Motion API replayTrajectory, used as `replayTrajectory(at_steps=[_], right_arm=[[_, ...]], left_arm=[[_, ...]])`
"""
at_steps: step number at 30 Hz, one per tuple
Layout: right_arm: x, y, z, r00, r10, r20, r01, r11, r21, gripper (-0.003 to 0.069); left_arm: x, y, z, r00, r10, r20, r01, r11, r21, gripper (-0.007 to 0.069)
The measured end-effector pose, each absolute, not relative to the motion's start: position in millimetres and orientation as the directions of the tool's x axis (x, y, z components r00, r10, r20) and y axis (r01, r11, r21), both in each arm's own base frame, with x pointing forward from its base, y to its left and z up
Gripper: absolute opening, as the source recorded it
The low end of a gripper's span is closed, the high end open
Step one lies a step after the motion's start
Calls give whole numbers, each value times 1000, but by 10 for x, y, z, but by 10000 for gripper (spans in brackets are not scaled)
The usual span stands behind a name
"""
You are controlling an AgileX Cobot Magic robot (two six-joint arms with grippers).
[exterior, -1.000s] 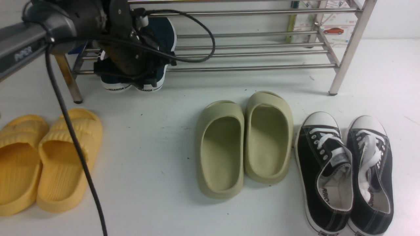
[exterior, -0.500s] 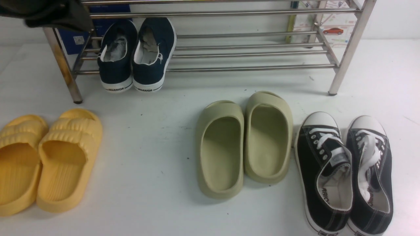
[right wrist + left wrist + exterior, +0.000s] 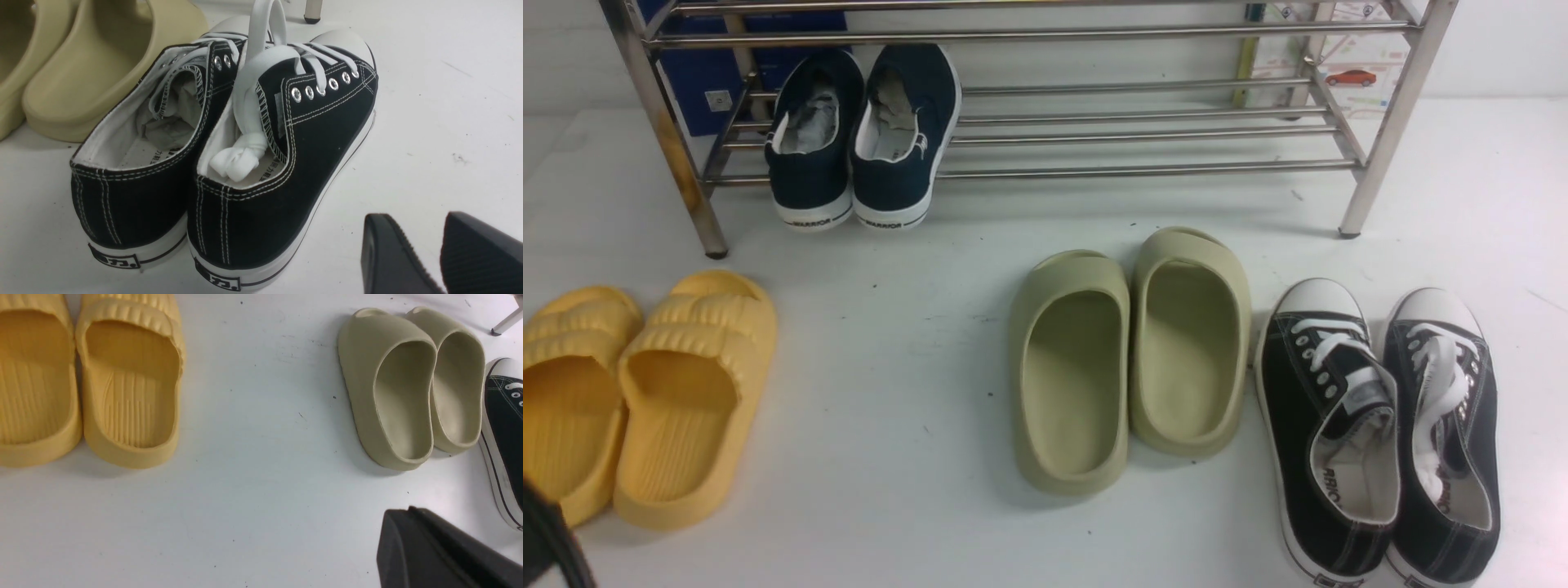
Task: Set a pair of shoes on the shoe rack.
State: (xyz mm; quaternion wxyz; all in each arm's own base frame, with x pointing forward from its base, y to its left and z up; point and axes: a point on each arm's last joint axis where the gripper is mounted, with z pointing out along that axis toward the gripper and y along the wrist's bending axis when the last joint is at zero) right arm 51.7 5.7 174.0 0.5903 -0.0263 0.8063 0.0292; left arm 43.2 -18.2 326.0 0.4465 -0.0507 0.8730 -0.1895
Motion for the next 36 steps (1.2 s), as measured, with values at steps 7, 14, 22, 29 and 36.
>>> replayTrajectory(at_steps=[7,14,22,29,36], right_arm=[[517,57,1740,-302,-8,-953,-77,997,16,239],[517,57,1740,-302,-8,-953,-77,997,16,239],[517,57,1740,-302,-8,-953,-77,997,16,239],[517,57,1740,-302,-8,-953,-77,997,16,239],[517,57,1740,-302,-8,-953,-77,997,16,239]], left_arm=[[271,-150,3044,-538,-290,-792,110,907,-407,-13],[269,-152,3035,-545,-289,-787,109,906,-408,-13],[379,-112,3073,-401,-278,-873,126,927,-353,-13],[474,-55,2572,-257,-268,-929,83,951,-297,-13],[487,-30,1998,-266,-345,-900,0,934,-358,-13]])
